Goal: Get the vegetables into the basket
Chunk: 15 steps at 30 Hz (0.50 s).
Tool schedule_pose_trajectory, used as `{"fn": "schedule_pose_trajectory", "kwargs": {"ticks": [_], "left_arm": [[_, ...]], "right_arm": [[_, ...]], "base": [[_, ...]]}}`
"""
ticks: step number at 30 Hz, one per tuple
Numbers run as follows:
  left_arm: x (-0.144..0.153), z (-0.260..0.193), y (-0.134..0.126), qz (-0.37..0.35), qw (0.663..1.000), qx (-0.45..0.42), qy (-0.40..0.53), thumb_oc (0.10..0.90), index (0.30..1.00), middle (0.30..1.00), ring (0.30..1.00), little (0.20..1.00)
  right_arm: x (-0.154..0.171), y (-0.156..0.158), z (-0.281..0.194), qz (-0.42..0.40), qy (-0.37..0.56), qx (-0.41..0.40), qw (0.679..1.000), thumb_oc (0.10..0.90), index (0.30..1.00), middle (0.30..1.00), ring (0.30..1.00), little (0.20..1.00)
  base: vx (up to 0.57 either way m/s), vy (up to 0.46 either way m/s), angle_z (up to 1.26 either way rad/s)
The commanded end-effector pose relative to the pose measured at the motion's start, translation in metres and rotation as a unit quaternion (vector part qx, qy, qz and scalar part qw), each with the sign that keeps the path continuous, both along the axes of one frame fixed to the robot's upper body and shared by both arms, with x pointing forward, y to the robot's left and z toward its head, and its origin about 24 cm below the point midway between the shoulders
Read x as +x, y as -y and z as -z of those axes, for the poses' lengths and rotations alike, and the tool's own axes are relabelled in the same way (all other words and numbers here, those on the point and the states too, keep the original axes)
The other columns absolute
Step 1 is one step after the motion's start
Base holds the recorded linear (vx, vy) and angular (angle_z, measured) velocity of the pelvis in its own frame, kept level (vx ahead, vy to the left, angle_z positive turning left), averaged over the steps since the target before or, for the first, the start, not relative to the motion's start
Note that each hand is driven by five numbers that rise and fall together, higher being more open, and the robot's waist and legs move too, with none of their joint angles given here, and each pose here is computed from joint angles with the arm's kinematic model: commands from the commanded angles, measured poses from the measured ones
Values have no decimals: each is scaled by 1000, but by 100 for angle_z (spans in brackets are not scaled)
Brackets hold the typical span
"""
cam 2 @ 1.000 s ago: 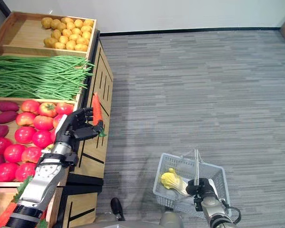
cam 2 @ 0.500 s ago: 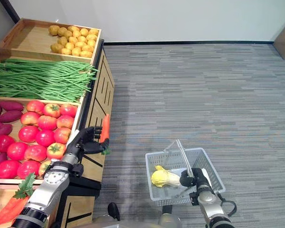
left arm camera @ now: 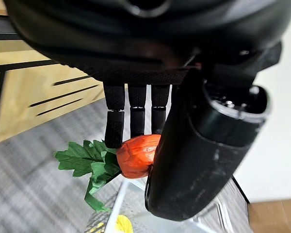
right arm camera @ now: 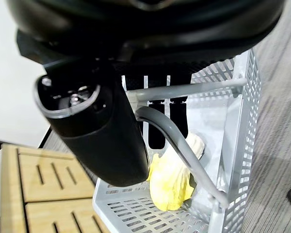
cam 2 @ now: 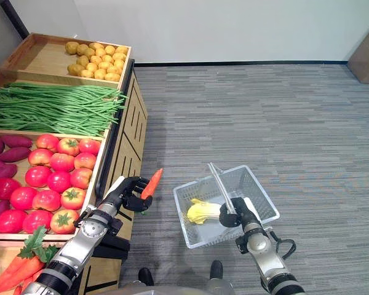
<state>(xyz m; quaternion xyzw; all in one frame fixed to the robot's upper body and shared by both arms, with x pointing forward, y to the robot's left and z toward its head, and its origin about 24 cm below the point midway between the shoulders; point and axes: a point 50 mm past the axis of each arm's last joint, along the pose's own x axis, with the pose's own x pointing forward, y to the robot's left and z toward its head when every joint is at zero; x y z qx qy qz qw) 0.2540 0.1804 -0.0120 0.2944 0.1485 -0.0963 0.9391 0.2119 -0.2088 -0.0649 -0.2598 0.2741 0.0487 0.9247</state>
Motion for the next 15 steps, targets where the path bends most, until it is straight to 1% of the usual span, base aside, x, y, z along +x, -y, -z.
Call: {"fn": "schedule_pose_trajectory", "kwargs": {"ticks": [1, 2, 4, 5, 7, 10, 12, 15], "left_arm": [[39, -25, 21, 29, 997, 26, 73, 400, 300, 300, 300, 300], [39, -25, 22, 29, 997, 25, 73, 400, 300, 300, 300, 300], [42, -20, 27, 55, 995, 65, 61, 400, 300, 300, 300, 300], [42, -20, 28, 55, 995, 64, 61, 400, 300, 300, 300, 300], [43, -10, 38, 73, 993, 84, 43, 400, 300, 300, 300, 300], [46, -2, 51, 102, 988, 115, 27, 400, 300, 300, 300, 300], [48, -1, 55, 106, 987, 121, 25, 400, 300, 300, 300, 300], [50, 6, 65, 120, 982, 146, 14, 400, 300, 300, 300, 300]], "right_arm": [[48, -17, -60, -67, 146, 15, 987, 400, 300, 300, 300, 300], [48, -16, -60, -66, 147, 15, 987, 400, 300, 300, 300, 300], [49, -21, -63, -88, 146, 5, 985, 400, 300, 300, 300, 300], [49, -21, -63, -88, 146, 4, 985, 400, 300, 300, 300, 300], [49, -30, -61, -90, 142, 35, 985, 400, 300, 300, 300, 300], [53, -44, -67, -114, 151, 46, 981, 400, 300, 300, 300, 300], [54, -46, -69, -120, 156, 46, 979, 400, 300, 300, 300, 300], [58, -58, -80, -146, 177, 55, 972, 400, 300, 300, 300, 300]], "base": [[18, -3, -3], [16, -8, -7], [28, 1, -5], [29, 3, -6], [18, 1, -13], [3, 9, -15], [-1, 9, -8], [-11, 16, -10]]}}
